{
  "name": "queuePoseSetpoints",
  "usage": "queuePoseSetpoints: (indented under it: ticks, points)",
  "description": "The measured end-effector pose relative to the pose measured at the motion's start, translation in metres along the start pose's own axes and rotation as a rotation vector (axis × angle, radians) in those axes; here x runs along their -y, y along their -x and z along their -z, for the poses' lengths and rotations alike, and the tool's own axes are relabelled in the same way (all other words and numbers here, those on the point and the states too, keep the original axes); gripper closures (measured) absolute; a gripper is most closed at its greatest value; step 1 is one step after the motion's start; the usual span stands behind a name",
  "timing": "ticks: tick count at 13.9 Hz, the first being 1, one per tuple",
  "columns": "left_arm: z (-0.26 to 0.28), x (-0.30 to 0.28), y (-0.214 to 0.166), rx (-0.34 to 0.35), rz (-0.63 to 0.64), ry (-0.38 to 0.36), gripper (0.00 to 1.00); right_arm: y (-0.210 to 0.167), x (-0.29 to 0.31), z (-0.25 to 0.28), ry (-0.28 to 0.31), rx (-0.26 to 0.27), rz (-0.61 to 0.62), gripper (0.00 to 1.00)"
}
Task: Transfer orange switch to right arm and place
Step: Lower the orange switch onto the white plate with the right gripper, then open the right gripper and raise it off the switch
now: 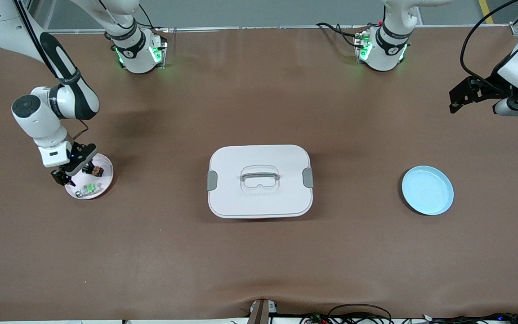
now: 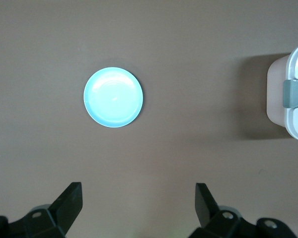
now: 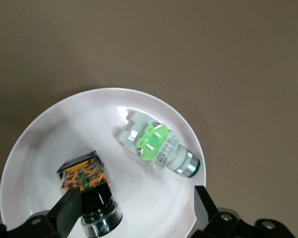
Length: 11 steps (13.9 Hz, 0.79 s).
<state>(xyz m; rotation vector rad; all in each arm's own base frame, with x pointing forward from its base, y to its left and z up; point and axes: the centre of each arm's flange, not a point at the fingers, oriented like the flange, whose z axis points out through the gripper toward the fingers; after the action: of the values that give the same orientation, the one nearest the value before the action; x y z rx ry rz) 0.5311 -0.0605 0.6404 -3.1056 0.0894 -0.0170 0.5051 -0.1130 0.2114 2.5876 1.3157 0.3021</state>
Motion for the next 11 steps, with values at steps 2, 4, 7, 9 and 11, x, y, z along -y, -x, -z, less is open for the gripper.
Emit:
queuePoseSetpoints:
  ticks: [2, 4, 7, 9, 11]
  points:
    - [0.0, 0.0, 0.0, -0.001, 0.001, 0.0, 0.0, -0.001, -0.002, 0.002, 0.006, -0.004, -0.249, 0.0]
    - [0.0, 0.001, 0.0, -0.001, 0.002, 0.0, 0.0, -0.003, -0.005, 0.003, 0.013, -0.01, -0.475, 0.0]
    - [0.0, 0.002, 0.0, -0.001, 0.005, 0.0, 0.0, -0.006, -0.011, 0.007, 0.023, -0.023, -0.685, 0.0]
    - [0.0, 0.002, 0.0, -0.001, 0.004, 0.0, 0.0, -0.009, -0.015, 0.009, 0.029, -0.031, -0.725, 0.0]
    - [0.0, 0.002, 0.0, -0.001, 0.004, 0.0, 0.0, -0.012, -0.022, 0.013, 0.04, -0.043, -0.731, 0.0]
